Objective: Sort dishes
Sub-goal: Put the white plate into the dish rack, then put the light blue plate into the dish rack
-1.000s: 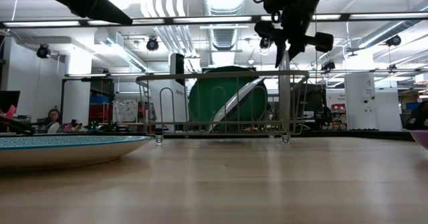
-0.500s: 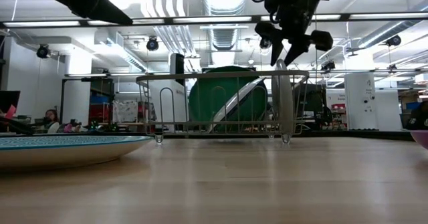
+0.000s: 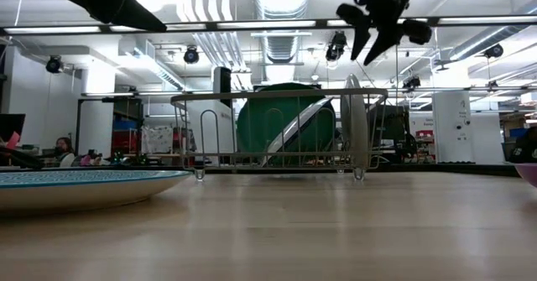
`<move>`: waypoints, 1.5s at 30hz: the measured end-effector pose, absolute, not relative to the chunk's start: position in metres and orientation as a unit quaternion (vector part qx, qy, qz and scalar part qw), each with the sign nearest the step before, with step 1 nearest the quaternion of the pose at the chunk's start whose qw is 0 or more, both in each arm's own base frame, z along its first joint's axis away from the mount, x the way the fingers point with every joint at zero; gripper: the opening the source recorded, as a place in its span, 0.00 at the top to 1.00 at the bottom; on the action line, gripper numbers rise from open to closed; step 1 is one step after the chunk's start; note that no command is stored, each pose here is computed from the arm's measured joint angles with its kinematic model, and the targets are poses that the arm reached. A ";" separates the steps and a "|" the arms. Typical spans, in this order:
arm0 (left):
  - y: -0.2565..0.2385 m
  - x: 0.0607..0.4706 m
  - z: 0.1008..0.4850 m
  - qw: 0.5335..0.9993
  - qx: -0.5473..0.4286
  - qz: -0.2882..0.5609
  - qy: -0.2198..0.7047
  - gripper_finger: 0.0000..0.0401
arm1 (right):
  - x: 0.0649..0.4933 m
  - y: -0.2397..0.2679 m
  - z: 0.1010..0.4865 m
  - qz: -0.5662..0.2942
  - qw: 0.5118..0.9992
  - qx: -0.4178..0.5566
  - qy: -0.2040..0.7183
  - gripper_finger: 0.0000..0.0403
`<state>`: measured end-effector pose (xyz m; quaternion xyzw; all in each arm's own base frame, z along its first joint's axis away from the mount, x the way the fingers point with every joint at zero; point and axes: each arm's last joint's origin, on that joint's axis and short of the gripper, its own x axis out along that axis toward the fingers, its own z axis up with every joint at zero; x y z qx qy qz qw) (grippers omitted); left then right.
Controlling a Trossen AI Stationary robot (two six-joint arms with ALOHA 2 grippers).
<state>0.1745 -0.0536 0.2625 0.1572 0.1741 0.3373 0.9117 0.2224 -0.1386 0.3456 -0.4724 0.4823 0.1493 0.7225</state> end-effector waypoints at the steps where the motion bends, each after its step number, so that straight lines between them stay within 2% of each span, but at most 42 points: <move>1: -0.054 0.174 0.262 0.912 0.158 0.337 0.174 1.00 | 0.219 -0.137 0.350 0.140 0.726 -0.474 0.479 0.68; 5: -0.054 0.174 0.262 0.911 0.164 0.333 0.178 1.00 | 0.206 -0.128 0.366 0.090 0.755 -0.461 0.459 0.71; 9: -0.056 0.176 0.261 0.922 0.167 0.290 0.193 1.00 | 0.201 -0.123 0.386 -0.006 0.823 -0.397 0.405 0.76; 11: -0.057 0.176 0.260 0.931 0.167 0.253 0.203 1.00 | 0.202 -0.122 0.396 -0.068 0.882 -0.307 0.350 0.78; 13: -0.059 0.177 0.257 0.940 0.167 0.203 0.219 1.00 | 0.203 -0.122 0.407 -0.140 0.933 -0.171 0.285 0.81; 15: -0.061 0.176 0.254 0.945 0.162 0.154 0.238 1.00 | 0.205 -0.123 0.415 -0.175 0.956 -0.068 0.225 0.83; 21: -0.064 0.169 0.242 0.938 0.119 0.059 0.319 1.00 | 0.219 -0.112 0.392 -0.173 0.953 0.093 0.231 0.91; 26: -0.066 0.161 0.232 0.919 0.068 -0.004 0.388 1.00 | 0.239 -0.076 0.361 -0.117 0.946 0.156 0.260 0.95; 32: -0.069 0.156 0.211 0.895 0.031 -0.068 0.439 1.00 | 0.264 -0.024 0.322 -0.035 0.944 0.220 0.244 0.97; 36: -0.068 0.152 0.186 0.878 0.010 -0.071 0.473 1.00 | 0.276 0.008 0.289 -0.020 0.932 0.267 0.246 0.97; 45: -0.073 0.157 0.157 0.856 -0.026 -0.041 0.515 1.00 | 0.304 0.047 0.219 -0.093 0.882 0.343 0.311 0.97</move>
